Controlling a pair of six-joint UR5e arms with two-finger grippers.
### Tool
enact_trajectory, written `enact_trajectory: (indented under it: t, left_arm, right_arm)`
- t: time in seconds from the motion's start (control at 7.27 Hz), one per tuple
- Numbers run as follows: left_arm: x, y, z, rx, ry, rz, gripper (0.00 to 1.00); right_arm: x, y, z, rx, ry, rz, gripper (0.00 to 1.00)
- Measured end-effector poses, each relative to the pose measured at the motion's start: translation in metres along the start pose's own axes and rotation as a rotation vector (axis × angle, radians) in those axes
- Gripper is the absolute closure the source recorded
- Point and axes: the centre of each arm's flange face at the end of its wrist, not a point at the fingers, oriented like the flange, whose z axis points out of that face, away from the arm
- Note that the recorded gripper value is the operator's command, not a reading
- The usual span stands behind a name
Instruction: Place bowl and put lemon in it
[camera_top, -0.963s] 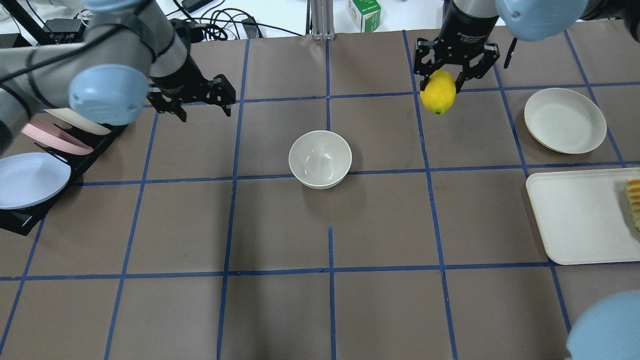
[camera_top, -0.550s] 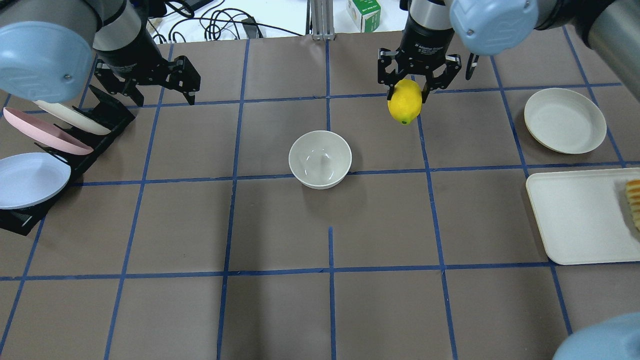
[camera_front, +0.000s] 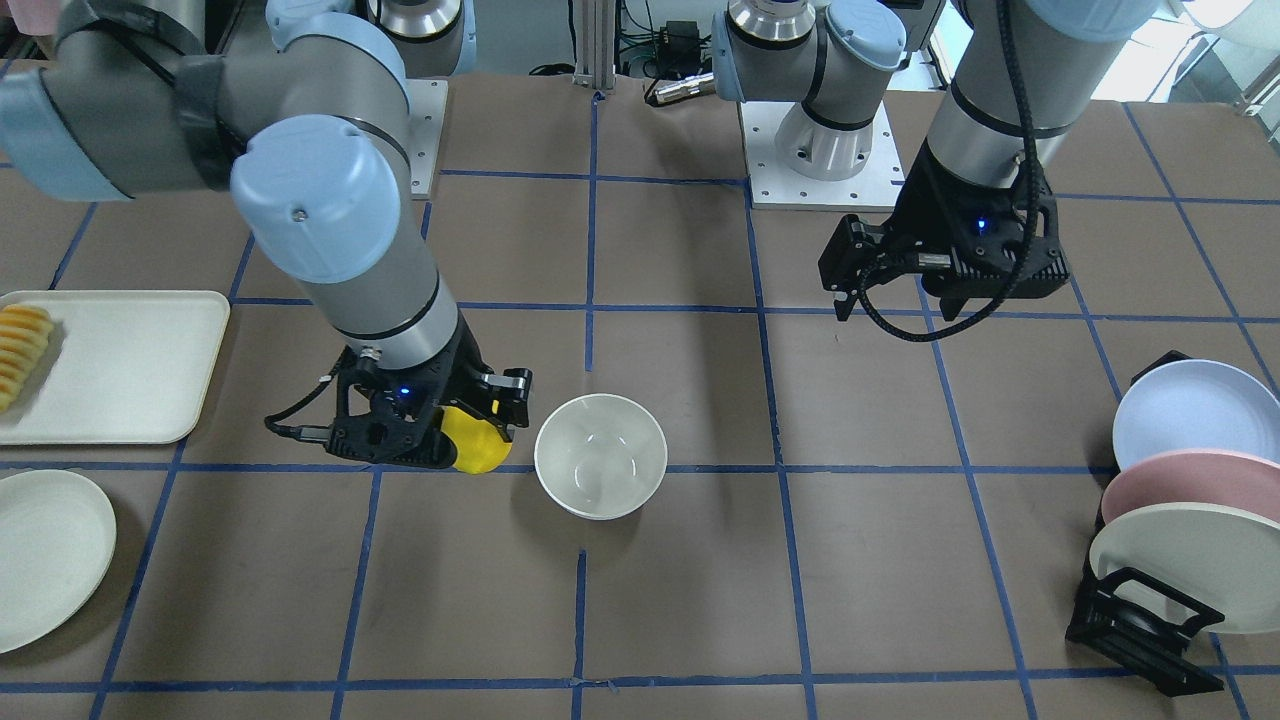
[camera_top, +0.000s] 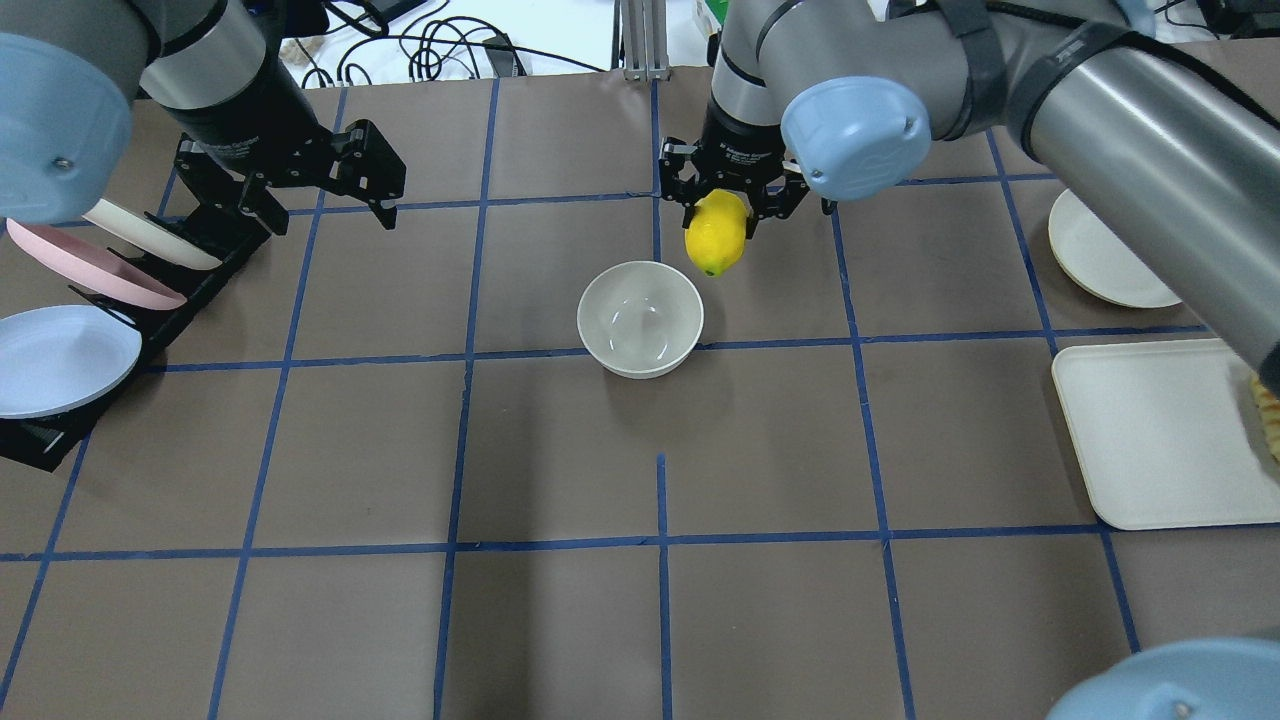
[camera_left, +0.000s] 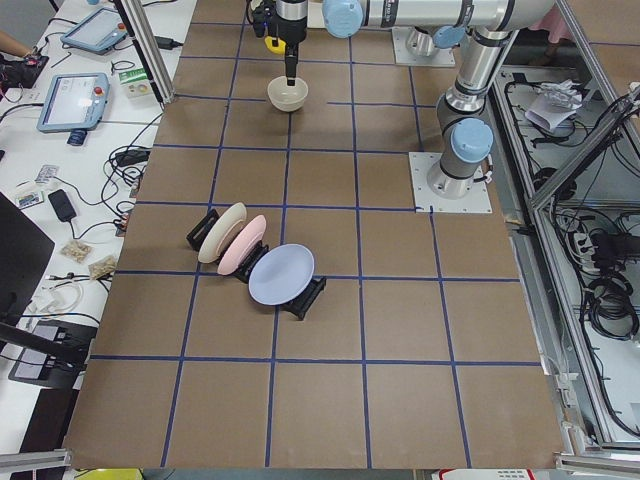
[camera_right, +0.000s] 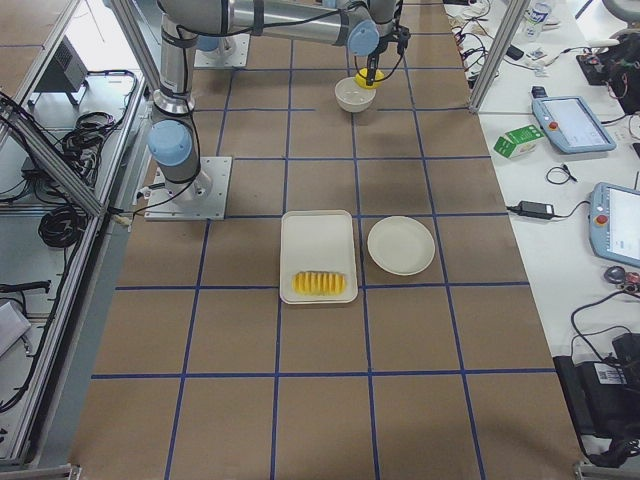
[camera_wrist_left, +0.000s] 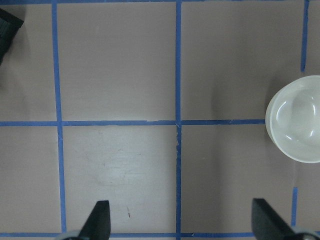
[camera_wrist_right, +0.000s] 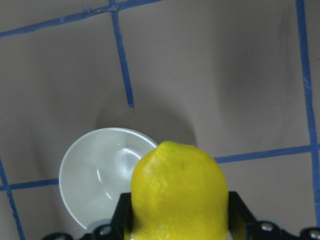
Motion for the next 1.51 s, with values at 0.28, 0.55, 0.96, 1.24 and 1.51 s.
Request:
enact_trajectory:
  t: [0.28,0.55,0.96,1.24,1.51]
  left_arm:
    - [0.000,0.001,0.004,-0.013,0.001,0.000,0.00]
    - [-0.001,0.001,0.005,-0.015,0.002,-0.001,0.00]
    - [-0.001,0.001,0.005,-0.015,0.000,-0.001,0.00]
    - [-0.001,0.002,0.004,-0.013,0.000,-0.001,0.00]
    - [-0.001,0.003,0.003,-0.011,-0.001,-0.001,0.00]
  right_arm:
    - [-0.025,0.009,0.026,0.006,-0.006,0.003,1.00]
    - [-0.036,0.011,0.051,-0.005,-0.003,-0.004,1.00]
    - [-0.053,0.011,0.094,-0.010,-0.002,-0.031,1.00]
    - [-0.055,0.011,0.107,-0.024,0.003,-0.034,1.00]
    - [-0.056,0.013,0.117,-0.040,0.010,-0.037,0.78]
